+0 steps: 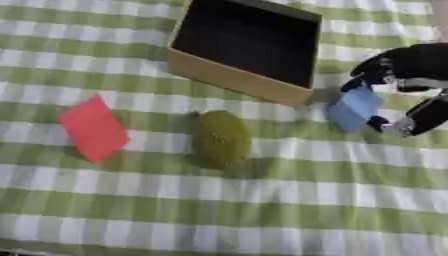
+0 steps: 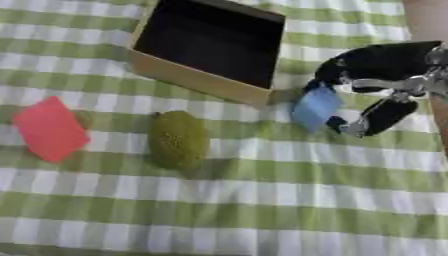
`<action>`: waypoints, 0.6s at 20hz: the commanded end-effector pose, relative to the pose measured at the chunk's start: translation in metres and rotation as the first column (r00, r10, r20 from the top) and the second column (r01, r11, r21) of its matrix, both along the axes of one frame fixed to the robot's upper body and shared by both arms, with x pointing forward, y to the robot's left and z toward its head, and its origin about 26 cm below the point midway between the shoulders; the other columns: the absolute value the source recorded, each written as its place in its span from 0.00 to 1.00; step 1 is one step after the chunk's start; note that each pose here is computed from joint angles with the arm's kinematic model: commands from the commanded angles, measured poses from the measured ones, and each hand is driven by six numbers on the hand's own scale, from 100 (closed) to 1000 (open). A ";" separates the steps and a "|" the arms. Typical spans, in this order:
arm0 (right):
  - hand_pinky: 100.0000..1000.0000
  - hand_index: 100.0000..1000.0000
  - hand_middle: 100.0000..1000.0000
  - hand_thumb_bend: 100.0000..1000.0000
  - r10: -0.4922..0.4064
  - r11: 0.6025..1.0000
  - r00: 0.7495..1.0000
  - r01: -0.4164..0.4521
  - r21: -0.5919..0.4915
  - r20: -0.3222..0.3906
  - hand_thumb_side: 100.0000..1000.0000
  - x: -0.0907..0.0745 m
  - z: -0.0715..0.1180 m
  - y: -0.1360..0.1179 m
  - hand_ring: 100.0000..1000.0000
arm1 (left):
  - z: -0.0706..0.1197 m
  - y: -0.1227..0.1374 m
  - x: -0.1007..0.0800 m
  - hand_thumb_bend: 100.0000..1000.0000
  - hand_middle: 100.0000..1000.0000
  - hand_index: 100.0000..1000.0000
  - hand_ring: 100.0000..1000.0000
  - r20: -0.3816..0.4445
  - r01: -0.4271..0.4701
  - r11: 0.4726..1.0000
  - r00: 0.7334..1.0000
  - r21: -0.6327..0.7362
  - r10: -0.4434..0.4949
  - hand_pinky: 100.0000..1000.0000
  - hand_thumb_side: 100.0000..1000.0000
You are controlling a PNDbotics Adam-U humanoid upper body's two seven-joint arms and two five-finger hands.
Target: Pick up objects on the table and place them in the box.
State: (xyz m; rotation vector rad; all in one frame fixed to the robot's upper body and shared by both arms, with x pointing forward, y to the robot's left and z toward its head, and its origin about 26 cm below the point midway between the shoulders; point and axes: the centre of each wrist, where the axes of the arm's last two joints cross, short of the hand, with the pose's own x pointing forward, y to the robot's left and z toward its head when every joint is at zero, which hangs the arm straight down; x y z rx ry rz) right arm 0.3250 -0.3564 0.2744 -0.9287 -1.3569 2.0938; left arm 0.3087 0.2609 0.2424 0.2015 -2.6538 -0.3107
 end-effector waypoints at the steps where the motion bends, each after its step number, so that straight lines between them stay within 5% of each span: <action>1: 0.88 0.68 0.47 0.00 0.007 1.000 0.996 -0.008 0.003 0.086 0.42 -0.006 0.021 0.003 0.88 | 0.007 0.003 -0.004 0.00 0.69 0.87 0.71 0.022 -0.005 1.000 1.000 0.013 0.004 0.71 0.64; 12: 0.88 0.69 0.46 0.00 0.054 0.996 0.976 -0.067 0.055 0.209 0.39 -0.013 0.059 0.020 0.87 | 0.005 0.004 -0.004 0.00 0.69 0.87 0.71 0.010 -0.007 1.000 1.000 0.013 0.007 0.72 0.64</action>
